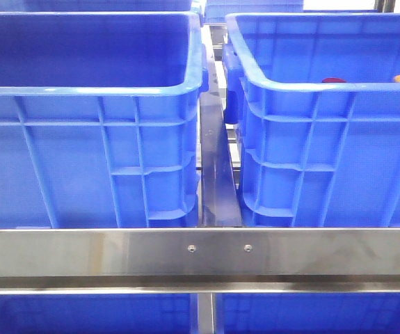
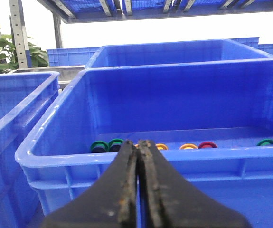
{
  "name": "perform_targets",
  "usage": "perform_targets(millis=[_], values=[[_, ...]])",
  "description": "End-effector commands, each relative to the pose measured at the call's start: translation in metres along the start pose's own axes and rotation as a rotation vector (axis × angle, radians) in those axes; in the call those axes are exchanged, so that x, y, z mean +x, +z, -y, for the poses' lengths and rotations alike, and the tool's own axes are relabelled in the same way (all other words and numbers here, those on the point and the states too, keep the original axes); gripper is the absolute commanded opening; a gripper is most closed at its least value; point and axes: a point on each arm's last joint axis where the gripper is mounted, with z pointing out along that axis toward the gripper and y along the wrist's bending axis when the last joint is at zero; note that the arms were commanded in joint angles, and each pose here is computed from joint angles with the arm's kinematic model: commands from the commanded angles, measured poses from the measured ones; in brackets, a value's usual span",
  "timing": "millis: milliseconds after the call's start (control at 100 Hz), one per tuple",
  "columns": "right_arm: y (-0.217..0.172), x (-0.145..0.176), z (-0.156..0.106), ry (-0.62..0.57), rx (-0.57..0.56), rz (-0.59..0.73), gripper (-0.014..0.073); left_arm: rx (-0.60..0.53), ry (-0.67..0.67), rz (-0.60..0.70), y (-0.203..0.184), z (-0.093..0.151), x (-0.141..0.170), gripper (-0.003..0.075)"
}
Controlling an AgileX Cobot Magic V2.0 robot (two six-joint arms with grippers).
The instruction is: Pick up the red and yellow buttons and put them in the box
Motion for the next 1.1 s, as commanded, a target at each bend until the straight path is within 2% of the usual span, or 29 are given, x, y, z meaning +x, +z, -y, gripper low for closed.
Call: perform_targets(millis=[0,470,1090], values=[[-0.003,-0.009,0.001,0.011,0.014,0.138,-0.0068,-0.002,-0.009,0.071,-0.002,0.000,0.005,-0.0019],[0.000,0.020,0.005,0.025,0.066,0.168,-0.0068,-0.002,-0.009,0.071,-0.002,0.000,0.005,-0.0019],[0.000,0.019,0.005,0.024,0.069,0.177,-0.0068,-0.002,-0.009,0.071,-0.002,0.000,0.005,-0.0019]])
